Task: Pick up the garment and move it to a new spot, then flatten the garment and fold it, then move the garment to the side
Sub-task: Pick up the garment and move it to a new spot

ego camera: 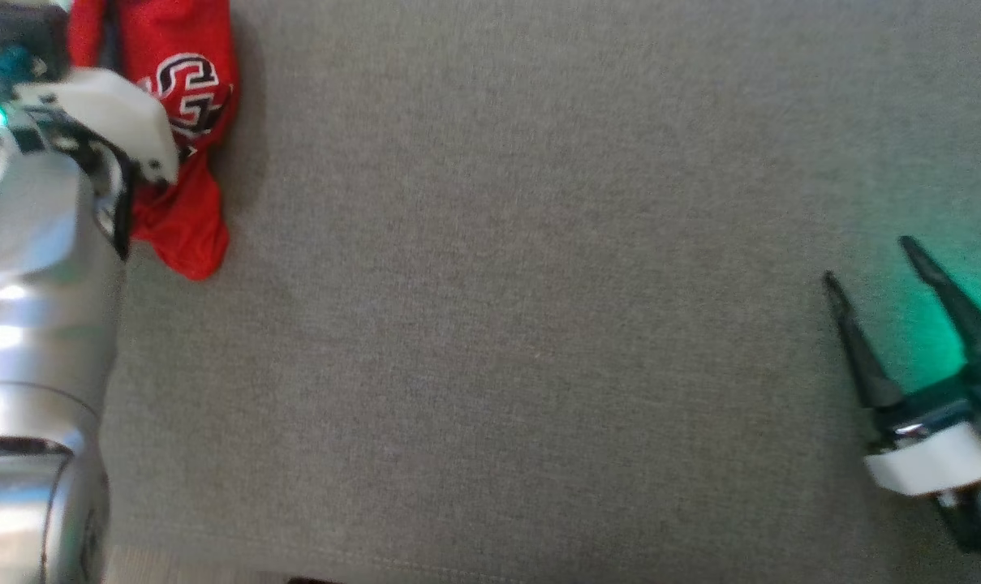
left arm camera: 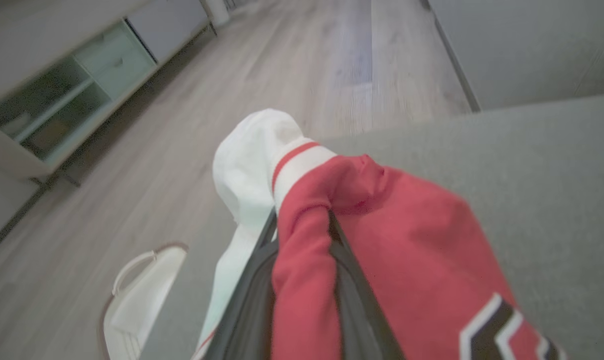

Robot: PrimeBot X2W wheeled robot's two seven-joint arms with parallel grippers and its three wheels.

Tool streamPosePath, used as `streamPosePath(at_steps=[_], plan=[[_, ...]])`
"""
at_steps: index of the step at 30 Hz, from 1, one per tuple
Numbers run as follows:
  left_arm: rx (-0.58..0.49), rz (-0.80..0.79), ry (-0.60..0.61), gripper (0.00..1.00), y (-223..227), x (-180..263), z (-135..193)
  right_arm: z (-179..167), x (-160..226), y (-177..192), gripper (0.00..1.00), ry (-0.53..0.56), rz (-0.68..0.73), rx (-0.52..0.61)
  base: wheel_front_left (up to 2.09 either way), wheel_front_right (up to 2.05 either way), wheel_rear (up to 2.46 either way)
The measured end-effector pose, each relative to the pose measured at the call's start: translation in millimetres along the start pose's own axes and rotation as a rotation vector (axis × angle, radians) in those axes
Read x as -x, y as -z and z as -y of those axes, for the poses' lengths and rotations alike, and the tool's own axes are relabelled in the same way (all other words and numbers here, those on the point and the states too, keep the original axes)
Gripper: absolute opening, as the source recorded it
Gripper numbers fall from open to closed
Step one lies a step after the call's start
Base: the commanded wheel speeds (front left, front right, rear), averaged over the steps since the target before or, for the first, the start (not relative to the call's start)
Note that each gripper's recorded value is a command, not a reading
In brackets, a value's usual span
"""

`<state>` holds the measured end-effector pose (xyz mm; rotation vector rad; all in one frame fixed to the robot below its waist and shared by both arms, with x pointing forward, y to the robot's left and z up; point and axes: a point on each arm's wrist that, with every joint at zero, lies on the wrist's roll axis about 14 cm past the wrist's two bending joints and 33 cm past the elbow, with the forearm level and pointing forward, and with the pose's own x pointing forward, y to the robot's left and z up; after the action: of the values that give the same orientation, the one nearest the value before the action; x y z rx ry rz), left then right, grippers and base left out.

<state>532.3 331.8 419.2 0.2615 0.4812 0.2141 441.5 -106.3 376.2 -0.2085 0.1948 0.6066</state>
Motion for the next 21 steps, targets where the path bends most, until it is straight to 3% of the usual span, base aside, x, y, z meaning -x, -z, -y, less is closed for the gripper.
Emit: streamPosePath(at_steps=[6,11,21], plan=[[-0.055,0.327,0.029,0.0,-111,32,-11,-30,10,-42,1.0,0.0,0.089,-0.043,0.0,0.0,0.0],[-0.084,0.557,0.132,0.0,-193,80,15,-36,40,-75,1.0,0.064,0.159,-0.072,0.0,0.0,0.0],[-0.085,0.908,0.509,0.0,-313,177,170,-7,114,-99,1.0,0.298,0.24,-0.089,0.0,0.0,0.0]])
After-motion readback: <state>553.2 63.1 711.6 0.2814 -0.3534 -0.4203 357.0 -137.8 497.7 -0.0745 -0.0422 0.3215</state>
